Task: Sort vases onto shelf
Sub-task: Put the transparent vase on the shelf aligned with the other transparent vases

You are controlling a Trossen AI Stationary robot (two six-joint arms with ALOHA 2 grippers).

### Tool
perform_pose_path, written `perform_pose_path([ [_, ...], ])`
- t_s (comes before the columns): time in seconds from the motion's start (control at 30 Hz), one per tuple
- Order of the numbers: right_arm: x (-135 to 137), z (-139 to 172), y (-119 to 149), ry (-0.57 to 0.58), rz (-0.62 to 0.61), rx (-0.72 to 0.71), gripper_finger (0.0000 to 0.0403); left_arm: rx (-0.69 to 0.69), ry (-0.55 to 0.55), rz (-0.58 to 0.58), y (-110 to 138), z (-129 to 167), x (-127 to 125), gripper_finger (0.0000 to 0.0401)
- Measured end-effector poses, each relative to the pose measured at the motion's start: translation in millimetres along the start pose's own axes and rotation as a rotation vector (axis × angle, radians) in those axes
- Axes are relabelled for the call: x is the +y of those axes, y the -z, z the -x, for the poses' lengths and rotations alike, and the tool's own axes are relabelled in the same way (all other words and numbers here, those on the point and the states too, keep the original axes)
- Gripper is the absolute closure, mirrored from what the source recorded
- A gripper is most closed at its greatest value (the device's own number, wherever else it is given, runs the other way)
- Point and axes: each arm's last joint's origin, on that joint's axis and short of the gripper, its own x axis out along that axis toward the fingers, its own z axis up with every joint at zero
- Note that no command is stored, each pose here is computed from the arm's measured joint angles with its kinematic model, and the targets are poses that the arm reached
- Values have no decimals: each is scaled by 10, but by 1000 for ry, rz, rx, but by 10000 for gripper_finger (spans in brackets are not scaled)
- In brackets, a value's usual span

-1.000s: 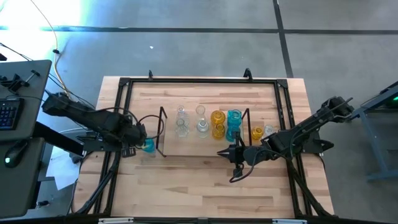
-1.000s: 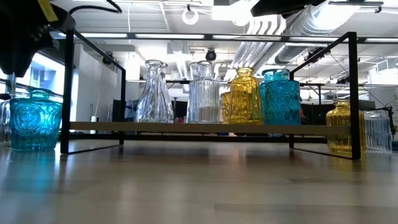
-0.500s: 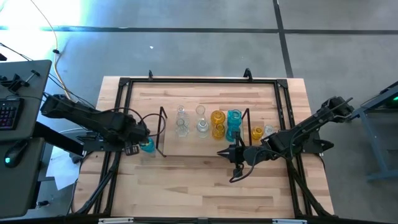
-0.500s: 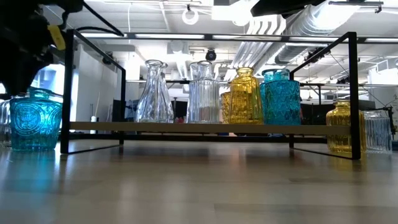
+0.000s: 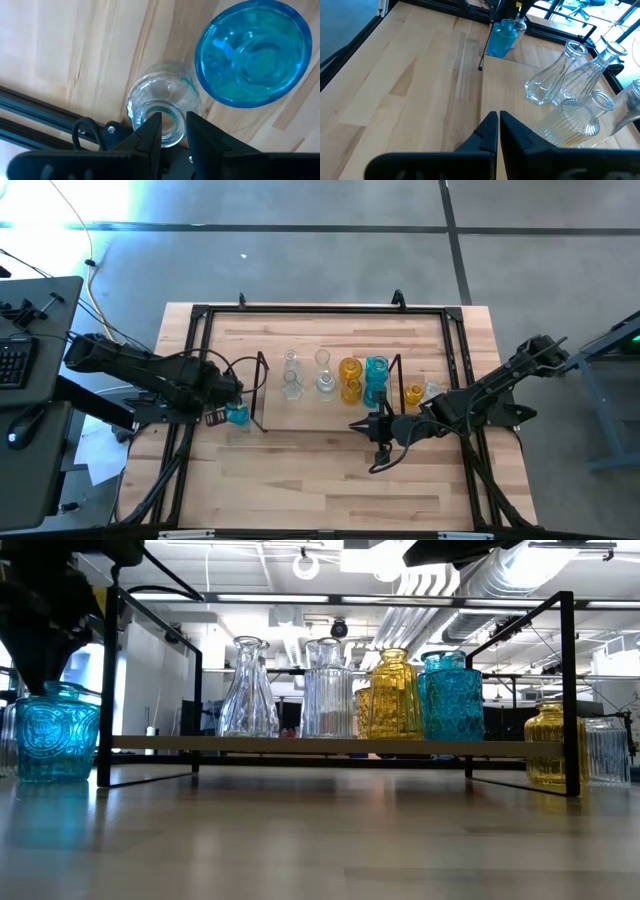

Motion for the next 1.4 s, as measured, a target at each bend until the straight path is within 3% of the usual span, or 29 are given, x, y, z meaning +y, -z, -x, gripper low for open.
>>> perform_pose_path([
  [0.47,0,0,0,0,0,0,403,13,23,-28,21,-153,-9,350],
  [0.73,0,0,-9,0,8,-8,403,20,12,-38,3,-16,4,383],
  [0.9,1,1,-15,0,11,-14,403,11,0,-33,-9,236,41,386],
  [1.13,0,1,-15,0,11,-13,403,-77,18,3,-41,844,124,386],
  [1.4,0,0,-18,0,9,-16,403,-322,88,-55,-326,1626,103,386],
])
